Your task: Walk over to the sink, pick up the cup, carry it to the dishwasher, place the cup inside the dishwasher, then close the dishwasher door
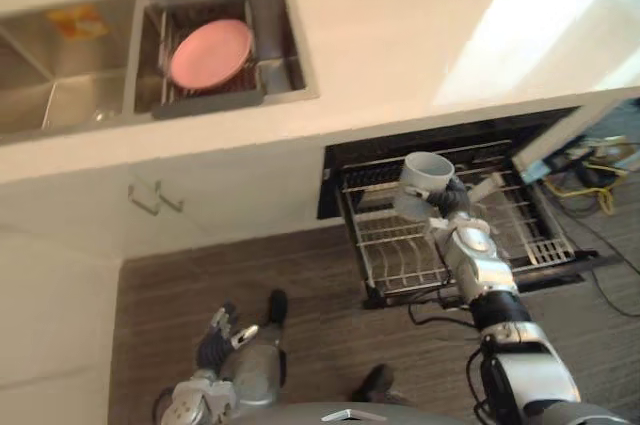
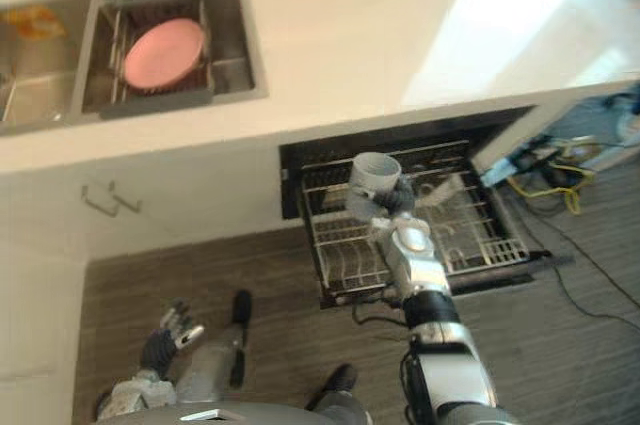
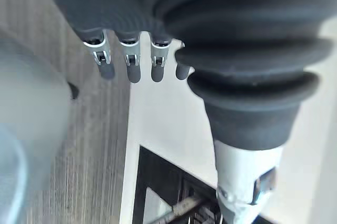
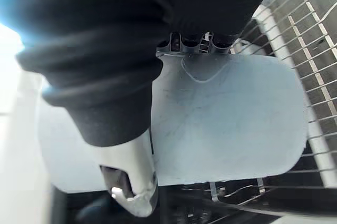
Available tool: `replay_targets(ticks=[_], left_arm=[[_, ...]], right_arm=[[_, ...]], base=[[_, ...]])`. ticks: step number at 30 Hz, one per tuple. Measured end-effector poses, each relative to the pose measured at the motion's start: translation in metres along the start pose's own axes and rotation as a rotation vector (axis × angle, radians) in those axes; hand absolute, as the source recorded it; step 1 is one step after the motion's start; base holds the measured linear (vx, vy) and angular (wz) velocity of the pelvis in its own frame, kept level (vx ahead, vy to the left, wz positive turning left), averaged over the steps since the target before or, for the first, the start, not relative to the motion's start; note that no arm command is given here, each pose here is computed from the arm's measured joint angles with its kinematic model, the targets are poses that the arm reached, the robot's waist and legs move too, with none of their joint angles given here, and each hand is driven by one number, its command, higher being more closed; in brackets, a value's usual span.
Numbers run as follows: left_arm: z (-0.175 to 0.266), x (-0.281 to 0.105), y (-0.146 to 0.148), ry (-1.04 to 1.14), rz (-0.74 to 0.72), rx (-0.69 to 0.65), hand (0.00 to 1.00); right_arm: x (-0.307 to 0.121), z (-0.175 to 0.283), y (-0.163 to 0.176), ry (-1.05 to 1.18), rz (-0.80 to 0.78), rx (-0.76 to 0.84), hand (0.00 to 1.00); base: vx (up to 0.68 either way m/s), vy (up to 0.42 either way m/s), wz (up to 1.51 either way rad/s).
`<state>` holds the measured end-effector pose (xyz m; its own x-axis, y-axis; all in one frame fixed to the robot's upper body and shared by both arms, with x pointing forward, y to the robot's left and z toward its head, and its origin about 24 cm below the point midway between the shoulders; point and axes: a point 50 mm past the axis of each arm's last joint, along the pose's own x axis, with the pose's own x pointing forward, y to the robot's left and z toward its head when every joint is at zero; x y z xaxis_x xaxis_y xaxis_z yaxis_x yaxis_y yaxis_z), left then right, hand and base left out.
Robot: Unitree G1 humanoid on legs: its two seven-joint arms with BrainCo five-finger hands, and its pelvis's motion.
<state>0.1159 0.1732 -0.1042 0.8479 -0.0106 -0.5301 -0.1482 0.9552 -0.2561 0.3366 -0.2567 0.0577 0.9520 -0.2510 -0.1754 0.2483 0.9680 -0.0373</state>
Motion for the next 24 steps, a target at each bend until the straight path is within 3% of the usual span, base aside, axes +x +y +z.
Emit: replay_targets(ticks=[5, 16, 17, 24], left_arm=[[0.012, 0.003, 0.014, -0.05, 0.03, -0.056, 0.0], [0.006, 0.009, -0.011, -0.009, -0.097, -0.051, 0.0], [0.005, 0.009, -0.013, -0.003, -0.105, -0.052, 0.0], [0.003, 0.012, -0.025, 0.022, -0.145, -0.079, 0.0]], right_arm=[[0.023, 0.032, -0.02, 0.046, -0.037, -0.053, 1.0], [0.036, 0.054, -0.036, 0.154, -0.057, -0.137, 1.0], [0.037, 0.055, -0.035, 0.158, -0.048, -0.135, 0.0], [0.037, 0.05, -0.035, 0.249, -0.006, -0.215, 0.0]], base=[[-0.03, 0.011, 0.4], [0.02, 0.017, 0.12], [0.03, -0.028, -0.01], [0.0, -0.004, 0.0]])
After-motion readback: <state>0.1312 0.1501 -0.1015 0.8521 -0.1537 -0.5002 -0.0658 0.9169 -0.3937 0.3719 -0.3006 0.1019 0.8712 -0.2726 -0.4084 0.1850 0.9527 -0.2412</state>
